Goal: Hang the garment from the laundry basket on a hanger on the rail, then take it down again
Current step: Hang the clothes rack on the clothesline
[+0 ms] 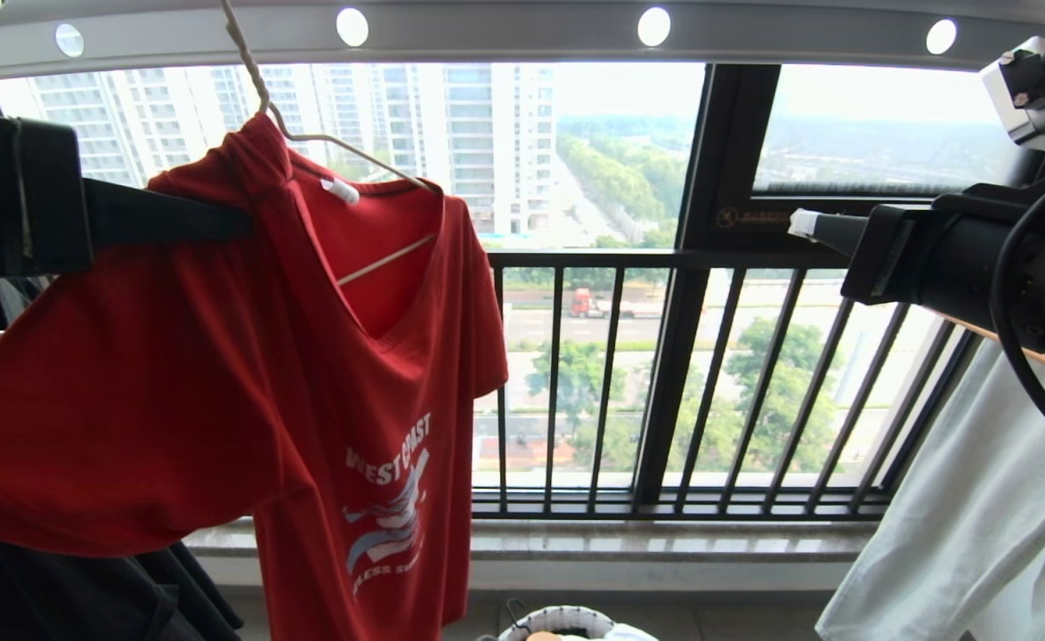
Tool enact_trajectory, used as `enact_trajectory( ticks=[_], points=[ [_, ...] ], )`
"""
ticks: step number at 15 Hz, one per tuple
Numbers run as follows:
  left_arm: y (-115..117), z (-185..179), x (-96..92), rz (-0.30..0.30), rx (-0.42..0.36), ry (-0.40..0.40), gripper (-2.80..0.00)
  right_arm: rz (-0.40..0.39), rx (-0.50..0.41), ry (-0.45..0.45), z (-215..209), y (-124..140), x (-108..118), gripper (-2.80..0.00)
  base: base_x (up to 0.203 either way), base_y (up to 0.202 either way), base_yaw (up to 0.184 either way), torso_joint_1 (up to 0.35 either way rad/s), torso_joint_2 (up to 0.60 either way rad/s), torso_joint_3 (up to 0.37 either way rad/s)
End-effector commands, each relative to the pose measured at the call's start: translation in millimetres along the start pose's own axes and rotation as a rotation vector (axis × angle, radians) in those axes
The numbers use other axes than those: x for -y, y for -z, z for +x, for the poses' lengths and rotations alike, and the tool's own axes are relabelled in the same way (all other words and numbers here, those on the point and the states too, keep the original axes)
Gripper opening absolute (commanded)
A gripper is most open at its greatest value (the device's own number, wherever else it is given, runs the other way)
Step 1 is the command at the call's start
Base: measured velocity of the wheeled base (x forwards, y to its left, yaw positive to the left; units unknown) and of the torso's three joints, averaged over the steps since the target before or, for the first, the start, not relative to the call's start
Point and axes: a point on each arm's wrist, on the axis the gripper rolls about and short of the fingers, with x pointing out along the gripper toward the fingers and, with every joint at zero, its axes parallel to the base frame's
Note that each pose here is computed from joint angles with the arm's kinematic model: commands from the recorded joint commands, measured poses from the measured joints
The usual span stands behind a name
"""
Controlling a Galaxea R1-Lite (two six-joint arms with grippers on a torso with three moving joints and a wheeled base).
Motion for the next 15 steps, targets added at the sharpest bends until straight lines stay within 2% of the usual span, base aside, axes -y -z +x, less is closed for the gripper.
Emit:
enact_trajectory(
  ticks=[1,11,15],
  points=[
    [4,15,-6.3,-0.001,0.01,-0.015,-2.8,0.0,0.0,0.0,0,0,0,-2.8,0.0,0.0,0.0,0.0,0.0,0.0],
    [10,38,-15.3,-0.01,-0.022,-0.033,-2.8,0.001,0.003,0.0,0,0,0,-2.8,0.0,0.0,0.0,0.0,0.0,0.0],
    [16,51,-20.1,0.016,0.053,-0.021,-2.8,0.002,0.005,-0.002,0,-1,0,-2.8,0.0,0.0,0.0,0.0,0.0,0.0]
  ],
)
